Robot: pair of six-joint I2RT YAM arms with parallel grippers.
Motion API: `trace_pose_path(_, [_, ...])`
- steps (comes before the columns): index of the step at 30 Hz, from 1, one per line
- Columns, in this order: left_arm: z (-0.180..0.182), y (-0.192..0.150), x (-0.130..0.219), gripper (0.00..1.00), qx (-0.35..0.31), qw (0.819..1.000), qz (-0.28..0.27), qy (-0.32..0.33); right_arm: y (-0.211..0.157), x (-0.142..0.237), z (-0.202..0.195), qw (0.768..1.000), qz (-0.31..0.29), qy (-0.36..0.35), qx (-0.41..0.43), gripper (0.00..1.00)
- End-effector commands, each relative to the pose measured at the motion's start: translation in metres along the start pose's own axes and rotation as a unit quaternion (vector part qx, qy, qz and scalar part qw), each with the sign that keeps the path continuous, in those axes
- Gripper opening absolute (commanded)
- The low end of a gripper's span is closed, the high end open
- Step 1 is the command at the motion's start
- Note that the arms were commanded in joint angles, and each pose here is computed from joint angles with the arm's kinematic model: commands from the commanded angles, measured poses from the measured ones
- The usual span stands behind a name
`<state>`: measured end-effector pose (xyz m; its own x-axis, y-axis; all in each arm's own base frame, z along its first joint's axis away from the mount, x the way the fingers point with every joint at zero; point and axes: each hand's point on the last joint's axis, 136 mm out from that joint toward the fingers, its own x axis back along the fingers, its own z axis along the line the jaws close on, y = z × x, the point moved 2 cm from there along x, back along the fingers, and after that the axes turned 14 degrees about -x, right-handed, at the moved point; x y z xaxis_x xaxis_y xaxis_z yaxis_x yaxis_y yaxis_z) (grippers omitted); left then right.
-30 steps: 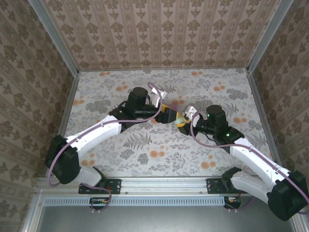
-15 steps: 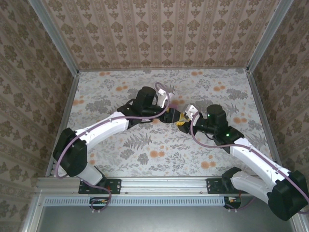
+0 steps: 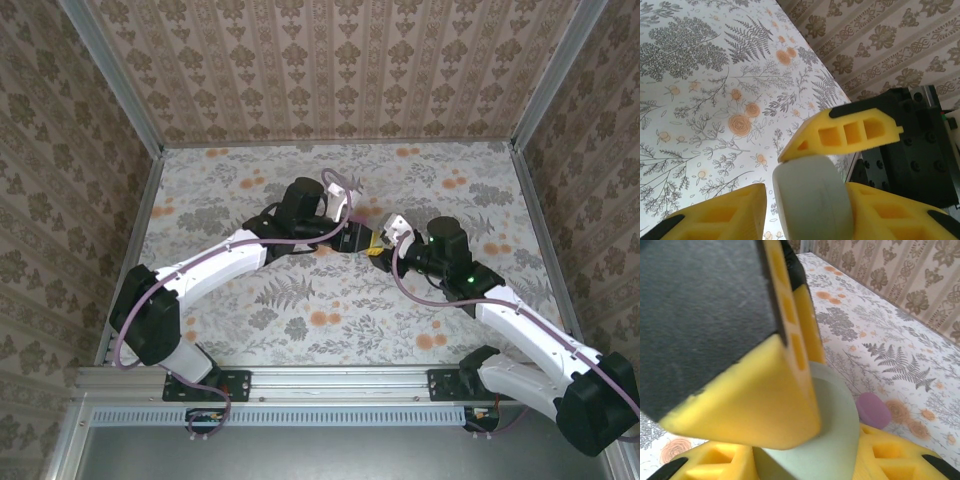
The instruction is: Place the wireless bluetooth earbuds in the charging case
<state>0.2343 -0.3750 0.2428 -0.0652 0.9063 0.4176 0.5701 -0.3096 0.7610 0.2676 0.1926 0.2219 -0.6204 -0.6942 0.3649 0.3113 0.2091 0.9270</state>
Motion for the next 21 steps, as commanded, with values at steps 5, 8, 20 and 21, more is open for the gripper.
trace_pose_path(5, [-0.0048,0.0134,0.0022,0.45,-0.002,1.0,-0.009,-0.004,0.0109,0.0042,-0.0025,1.0,-0.016,-0.018,0.02,0.4])
trace_pose_path(8, [-0.0056,0.0153,0.0011,0.42,-0.001,1.0,-0.01,-0.008,0.0127,0.0045,0.0014,0.999,-0.019,-0.008,0.027,0.4])
trace_pose_path(20, [-0.0029,0.0131,-0.0026,0.39,0.006,1.0,-0.002,-0.007,0.0198,0.0067,0.0004,0.999,-0.028,-0.018,0.036,0.41])
trace_pose_path(21, [-0.0032,0.013,-0.0032,0.39,0.006,1.0,-0.001,-0.008,0.0196,0.0067,0.0005,0.999,-0.028,-0.018,0.036,0.41])
